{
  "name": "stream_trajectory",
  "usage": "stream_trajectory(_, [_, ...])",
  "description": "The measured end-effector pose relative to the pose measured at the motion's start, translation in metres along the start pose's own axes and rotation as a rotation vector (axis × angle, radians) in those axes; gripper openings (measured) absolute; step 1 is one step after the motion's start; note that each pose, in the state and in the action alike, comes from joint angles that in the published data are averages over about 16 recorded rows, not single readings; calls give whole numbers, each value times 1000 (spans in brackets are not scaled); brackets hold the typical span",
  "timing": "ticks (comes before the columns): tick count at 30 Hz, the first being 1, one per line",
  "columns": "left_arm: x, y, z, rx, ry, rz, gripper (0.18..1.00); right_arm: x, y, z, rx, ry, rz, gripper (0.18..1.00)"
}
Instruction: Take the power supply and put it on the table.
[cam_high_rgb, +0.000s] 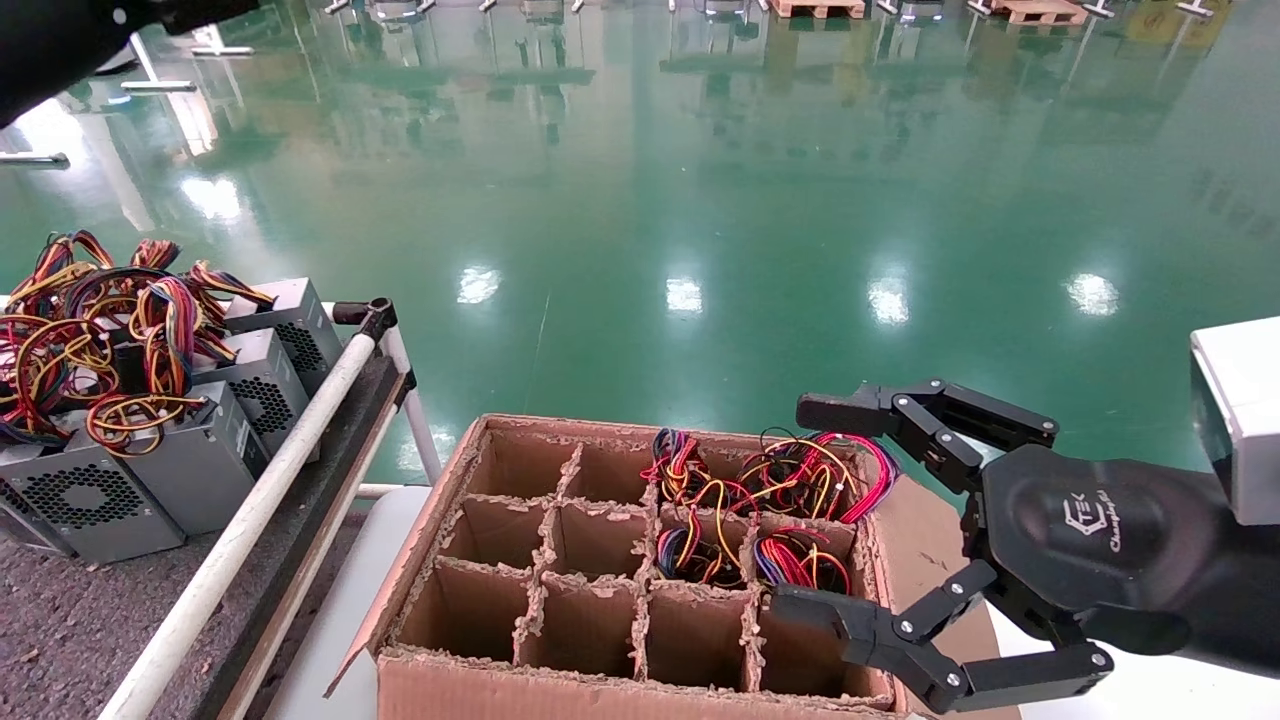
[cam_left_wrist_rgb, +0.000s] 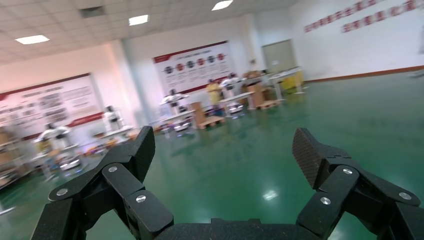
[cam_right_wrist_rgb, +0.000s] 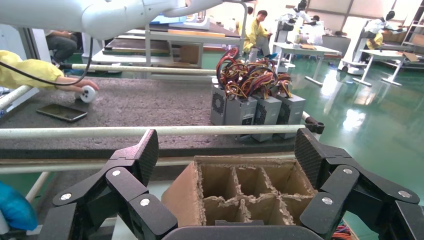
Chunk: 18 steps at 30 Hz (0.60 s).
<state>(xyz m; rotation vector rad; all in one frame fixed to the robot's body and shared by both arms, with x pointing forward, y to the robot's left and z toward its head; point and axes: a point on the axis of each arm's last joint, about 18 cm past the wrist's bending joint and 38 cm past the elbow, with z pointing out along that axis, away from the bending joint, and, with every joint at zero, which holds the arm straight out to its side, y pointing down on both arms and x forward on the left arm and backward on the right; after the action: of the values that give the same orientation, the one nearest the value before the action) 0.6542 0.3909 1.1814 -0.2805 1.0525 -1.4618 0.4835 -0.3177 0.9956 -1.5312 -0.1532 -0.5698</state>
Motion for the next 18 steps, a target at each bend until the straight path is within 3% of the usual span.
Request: stream_trajectory(18, [80, 5, -73, 25, 396, -89, 1001, 0, 0, 0, 0, 0, 0, 1000])
